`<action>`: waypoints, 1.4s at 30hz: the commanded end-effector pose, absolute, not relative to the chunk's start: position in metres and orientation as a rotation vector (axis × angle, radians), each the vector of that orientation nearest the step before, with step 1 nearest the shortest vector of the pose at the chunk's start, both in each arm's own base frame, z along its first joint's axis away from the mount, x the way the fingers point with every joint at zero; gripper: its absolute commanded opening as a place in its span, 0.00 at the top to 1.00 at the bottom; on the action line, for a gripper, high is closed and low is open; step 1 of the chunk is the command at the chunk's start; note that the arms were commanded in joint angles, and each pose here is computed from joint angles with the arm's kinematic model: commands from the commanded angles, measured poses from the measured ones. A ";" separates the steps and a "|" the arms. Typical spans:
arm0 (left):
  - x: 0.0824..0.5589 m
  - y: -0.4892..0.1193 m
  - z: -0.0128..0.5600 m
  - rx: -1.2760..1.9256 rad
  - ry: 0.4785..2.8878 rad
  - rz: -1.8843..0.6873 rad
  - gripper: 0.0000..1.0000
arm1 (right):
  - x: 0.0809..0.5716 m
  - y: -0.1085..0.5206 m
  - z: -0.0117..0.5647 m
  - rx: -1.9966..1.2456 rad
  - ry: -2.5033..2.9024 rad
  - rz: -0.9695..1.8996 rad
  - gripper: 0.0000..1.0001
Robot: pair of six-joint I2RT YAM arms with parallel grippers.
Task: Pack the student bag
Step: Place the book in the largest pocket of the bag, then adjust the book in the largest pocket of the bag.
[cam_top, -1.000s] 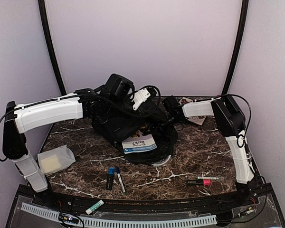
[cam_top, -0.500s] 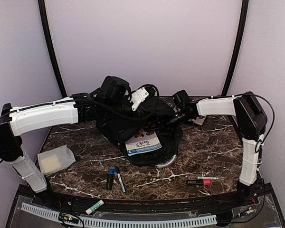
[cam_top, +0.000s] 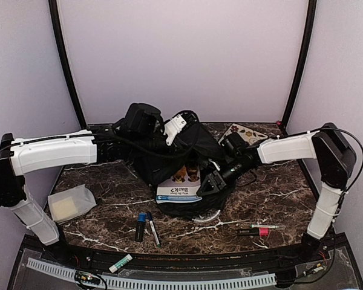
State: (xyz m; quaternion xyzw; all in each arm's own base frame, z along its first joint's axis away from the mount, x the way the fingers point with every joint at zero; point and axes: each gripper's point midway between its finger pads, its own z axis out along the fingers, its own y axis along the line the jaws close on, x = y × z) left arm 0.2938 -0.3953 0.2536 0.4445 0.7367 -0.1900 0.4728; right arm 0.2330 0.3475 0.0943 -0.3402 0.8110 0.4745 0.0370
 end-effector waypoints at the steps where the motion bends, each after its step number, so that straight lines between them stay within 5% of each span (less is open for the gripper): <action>1: 0.309 -0.390 0.303 0.914 1.697 -0.513 1.00 | 0.210 0.351 0.118 -1.179 2.340 1.479 0.65; 4: 0.311 -0.388 0.301 0.896 1.709 -0.510 1.00 | 0.208 0.346 0.122 -1.183 2.338 1.435 0.73; 8: 0.314 -0.384 0.301 0.864 1.713 -0.493 1.00 | 0.196 0.336 0.119 -1.258 2.340 1.348 0.56; 14: 0.313 -0.387 0.302 0.869 1.722 -0.516 1.00 | 0.194 0.325 0.105 -1.425 2.327 1.009 0.50; 28: 0.313 -0.393 0.301 0.889 1.743 -0.554 1.00 | 0.196 0.352 0.114 -1.720 1.932 0.402 0.63; 42: 0.310 -0.394 0.306 0.902 1.739 -0.568 1.00 | 0.208 0.371 0.077 -1.877 1.860 0.217 0.49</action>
